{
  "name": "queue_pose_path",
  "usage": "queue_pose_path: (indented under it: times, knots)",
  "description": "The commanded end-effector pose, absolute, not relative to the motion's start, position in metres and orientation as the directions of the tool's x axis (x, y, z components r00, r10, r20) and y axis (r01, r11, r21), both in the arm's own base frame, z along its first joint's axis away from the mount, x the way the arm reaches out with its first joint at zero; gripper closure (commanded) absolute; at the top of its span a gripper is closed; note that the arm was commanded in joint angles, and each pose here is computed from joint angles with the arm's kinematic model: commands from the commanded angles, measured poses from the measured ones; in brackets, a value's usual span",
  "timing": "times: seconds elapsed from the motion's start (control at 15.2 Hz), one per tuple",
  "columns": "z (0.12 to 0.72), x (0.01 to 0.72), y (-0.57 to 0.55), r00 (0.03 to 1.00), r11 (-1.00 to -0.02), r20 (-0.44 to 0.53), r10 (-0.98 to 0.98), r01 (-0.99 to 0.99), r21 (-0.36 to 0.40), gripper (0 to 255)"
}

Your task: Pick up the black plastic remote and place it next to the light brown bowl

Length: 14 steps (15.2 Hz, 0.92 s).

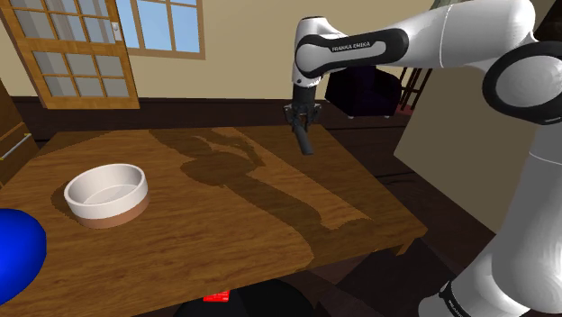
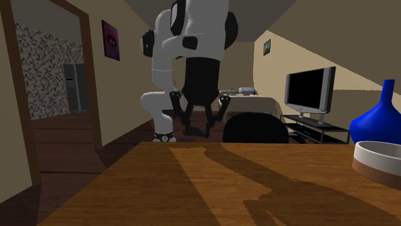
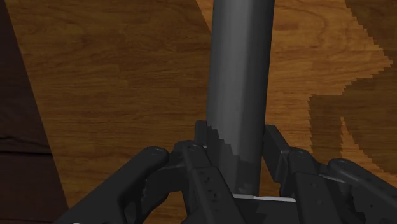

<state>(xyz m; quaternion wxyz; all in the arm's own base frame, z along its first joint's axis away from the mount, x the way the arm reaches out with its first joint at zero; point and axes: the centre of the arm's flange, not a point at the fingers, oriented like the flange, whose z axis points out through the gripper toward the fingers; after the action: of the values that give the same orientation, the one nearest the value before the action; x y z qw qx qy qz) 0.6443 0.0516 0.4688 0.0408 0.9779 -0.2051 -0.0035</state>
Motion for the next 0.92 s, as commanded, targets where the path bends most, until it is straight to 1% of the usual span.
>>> queue_pose_path:
  times: [0.0,0.86]
  knots:
    - [0.47,0.637,0.073,0.916,-0.912,0.01,-0.402,-0.401,0.081,255]
    - [0.47,0.586,0.237,0.916,-0.912,0.01,-0.402,-0.401,0.081,255]
